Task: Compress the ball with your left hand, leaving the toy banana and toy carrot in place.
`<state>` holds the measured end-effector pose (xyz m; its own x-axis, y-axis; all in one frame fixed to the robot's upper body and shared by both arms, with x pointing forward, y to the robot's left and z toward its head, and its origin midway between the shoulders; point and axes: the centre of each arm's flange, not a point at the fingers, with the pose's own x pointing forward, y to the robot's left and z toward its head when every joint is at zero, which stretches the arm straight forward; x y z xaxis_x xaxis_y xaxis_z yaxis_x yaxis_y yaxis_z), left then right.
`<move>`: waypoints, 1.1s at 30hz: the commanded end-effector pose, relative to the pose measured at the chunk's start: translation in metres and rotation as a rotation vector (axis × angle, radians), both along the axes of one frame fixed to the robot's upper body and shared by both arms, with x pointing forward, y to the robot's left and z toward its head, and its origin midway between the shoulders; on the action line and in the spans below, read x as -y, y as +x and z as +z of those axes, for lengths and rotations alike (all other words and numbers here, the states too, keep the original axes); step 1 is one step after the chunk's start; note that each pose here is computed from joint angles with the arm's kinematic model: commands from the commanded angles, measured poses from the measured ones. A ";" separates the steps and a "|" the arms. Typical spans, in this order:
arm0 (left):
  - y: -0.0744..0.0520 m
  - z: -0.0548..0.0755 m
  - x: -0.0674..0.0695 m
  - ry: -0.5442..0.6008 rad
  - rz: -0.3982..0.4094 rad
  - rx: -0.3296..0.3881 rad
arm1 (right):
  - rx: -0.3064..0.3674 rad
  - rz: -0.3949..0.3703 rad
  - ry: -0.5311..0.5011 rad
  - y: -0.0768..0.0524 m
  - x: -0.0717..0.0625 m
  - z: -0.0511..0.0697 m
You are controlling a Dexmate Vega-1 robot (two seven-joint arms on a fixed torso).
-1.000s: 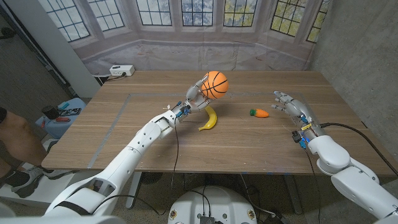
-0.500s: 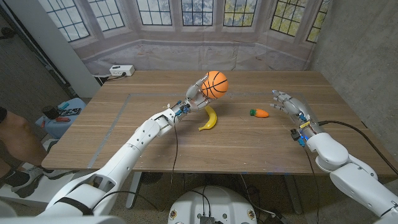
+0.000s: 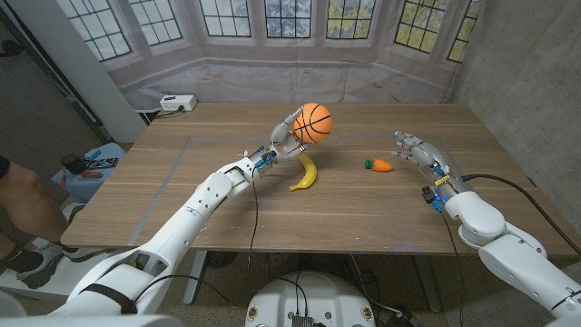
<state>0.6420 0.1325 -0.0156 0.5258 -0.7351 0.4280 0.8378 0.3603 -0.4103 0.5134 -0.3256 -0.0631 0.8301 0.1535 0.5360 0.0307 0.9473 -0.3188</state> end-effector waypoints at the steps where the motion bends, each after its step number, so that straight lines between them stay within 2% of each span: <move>1: 0.003 0.000 -0.001 0.003 0.022 -0.025 | -0.006 0.001 -0.006 0.004 -0.002 0.003; 15: 0.007 -0.001 -0.004 -0.011 0.089 -0.080 | -0.010 -0.002 -0.011 0.009 -0.004 0.008; 33: 0.006 -0.001 -0.019 -0.029 0.188 -0.146 | -0.017 0.007 -0.020 0.016 -0.014 0.014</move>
<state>0.6548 0.1399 -0.0208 0.6662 -0.6551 0.3566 0.7262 0.4609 -0.5101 0.5238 -0.3155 -0.0503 0.8275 0.1718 0.5345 0.0206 0.9421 -0.3347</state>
